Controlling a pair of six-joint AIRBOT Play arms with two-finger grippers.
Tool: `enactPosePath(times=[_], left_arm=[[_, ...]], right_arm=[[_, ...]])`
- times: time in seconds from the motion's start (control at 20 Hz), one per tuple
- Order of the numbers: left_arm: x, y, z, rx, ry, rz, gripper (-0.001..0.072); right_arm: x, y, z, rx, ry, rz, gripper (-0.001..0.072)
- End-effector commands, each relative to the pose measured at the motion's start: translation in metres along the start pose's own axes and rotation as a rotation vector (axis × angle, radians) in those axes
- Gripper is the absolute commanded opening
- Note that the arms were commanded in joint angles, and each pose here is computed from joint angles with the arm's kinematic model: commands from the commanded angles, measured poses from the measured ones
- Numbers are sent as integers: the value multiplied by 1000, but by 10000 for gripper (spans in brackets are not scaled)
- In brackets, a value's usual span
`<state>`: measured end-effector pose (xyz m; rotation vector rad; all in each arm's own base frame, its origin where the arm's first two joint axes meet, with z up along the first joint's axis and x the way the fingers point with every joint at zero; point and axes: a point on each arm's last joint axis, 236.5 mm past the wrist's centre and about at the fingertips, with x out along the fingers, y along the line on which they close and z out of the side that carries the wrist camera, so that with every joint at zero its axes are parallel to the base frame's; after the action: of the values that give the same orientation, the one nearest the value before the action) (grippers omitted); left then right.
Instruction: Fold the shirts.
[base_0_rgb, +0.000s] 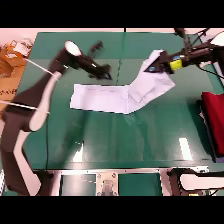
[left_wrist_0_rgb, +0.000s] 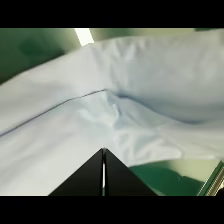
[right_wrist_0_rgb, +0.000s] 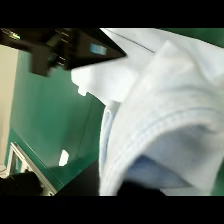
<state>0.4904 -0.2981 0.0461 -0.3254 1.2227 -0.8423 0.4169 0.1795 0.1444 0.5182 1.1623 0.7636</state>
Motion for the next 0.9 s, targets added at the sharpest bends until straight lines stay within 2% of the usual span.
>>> enactPosePath(times=[0.0, 0.2, 0.3, 0.35, 0.4, 0.45, 0.5, 0.6, 0.65, 0.7, 0.85], left_arm=[[-118, 49, 15, 15, -101, 179, 22], [-223, 85, 18, -41, -253, 308, 23], [-252, 98, 16, -71, -299, 333, 23], [-257, 103, 14, -85, -301, 339, 23], [-260, 108, 9, -97, -293, 341, 23], [-258, 112, 6, -111, -284, 338, 23], [-254, 116, 2, -125, -272, 334, 23], [-239, 125, -10, -160, -226, 317, 23], [-233, 128, -15, -165, -206, 312, 23], [-231, 130, -17, -163, -198, 311, 23], [-234, 130, -12, -131, -217, 322, 23]], right_arm=[[54, 48, 16, -20, -73, 43, 15], [176, 97, 14, -26, -137, 94, 15], [257, 108, 6, 61, -208, 134, 24], [296, 105, 1, 144, -260, 142, 204], [328, 92, 3, 246, -347, 131, 438], [350, 80, 5, 308, -415, 113, 494], [359, 75, 9, 328, -419, 118, 494], [348, 80, 12, 221, -307, 156, 473], [328, 81, 14, 151, -232, 187, 231], [305, 77, 20, 88, -185, 210, 26], [223, 29, 36, 43, -73, 192, 14]])
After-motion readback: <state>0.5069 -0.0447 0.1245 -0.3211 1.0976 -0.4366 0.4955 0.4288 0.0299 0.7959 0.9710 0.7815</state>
